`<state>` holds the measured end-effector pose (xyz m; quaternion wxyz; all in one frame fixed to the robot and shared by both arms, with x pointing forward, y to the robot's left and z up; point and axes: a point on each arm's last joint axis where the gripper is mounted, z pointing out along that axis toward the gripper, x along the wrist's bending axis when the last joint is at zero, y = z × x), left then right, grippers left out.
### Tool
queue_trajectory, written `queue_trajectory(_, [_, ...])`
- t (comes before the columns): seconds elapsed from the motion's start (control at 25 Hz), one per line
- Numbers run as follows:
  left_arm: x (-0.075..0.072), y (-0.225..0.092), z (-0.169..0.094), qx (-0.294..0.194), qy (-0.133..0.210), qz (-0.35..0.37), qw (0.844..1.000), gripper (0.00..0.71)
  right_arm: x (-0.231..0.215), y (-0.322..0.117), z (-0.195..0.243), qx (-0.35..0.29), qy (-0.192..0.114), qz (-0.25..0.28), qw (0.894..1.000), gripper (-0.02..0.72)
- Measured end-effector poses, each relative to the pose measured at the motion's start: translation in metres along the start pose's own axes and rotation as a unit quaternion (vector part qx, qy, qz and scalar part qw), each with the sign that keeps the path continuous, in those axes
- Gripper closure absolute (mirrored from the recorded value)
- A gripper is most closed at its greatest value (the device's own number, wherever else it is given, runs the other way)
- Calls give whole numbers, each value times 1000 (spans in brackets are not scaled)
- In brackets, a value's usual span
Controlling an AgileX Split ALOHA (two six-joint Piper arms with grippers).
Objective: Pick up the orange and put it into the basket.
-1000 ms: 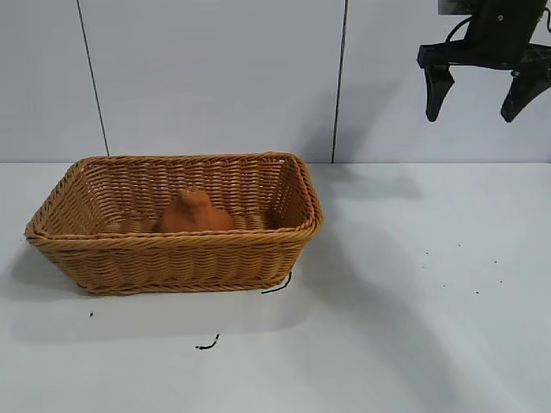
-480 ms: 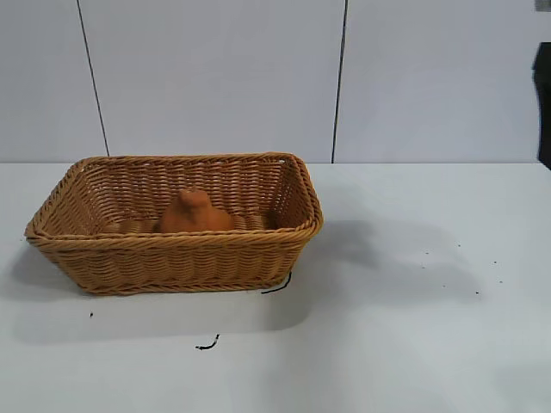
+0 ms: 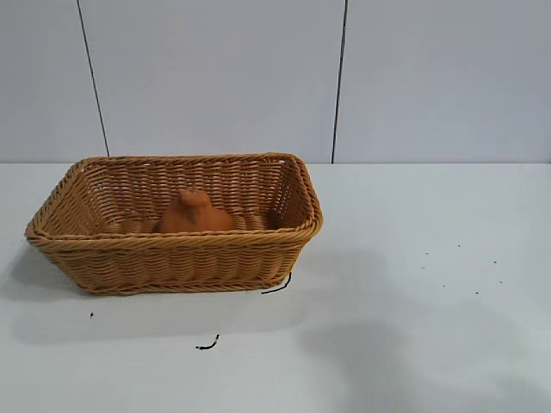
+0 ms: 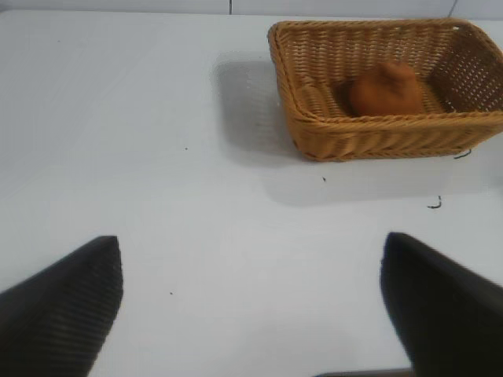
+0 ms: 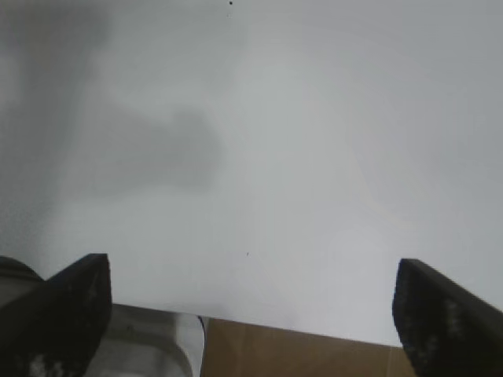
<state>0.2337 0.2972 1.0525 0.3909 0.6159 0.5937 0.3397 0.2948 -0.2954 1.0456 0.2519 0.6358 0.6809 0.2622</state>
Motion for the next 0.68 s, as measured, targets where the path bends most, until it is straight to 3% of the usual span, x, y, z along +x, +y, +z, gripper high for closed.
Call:
queue_trajectory(0.16, [0,0,0,0,0,0,1000,71,1,-14,-23,-88,-3,-1,996,8])
queue_trajectory(0.36, [0,0,0,0,0,0,1000,71,2,-34,-45,-181,-6,-3,983,8])
queue_trajectory(0.68, [0,0,0,0,0,0,1000,71,2,-38,-48,-196,-6,-3,981,8])
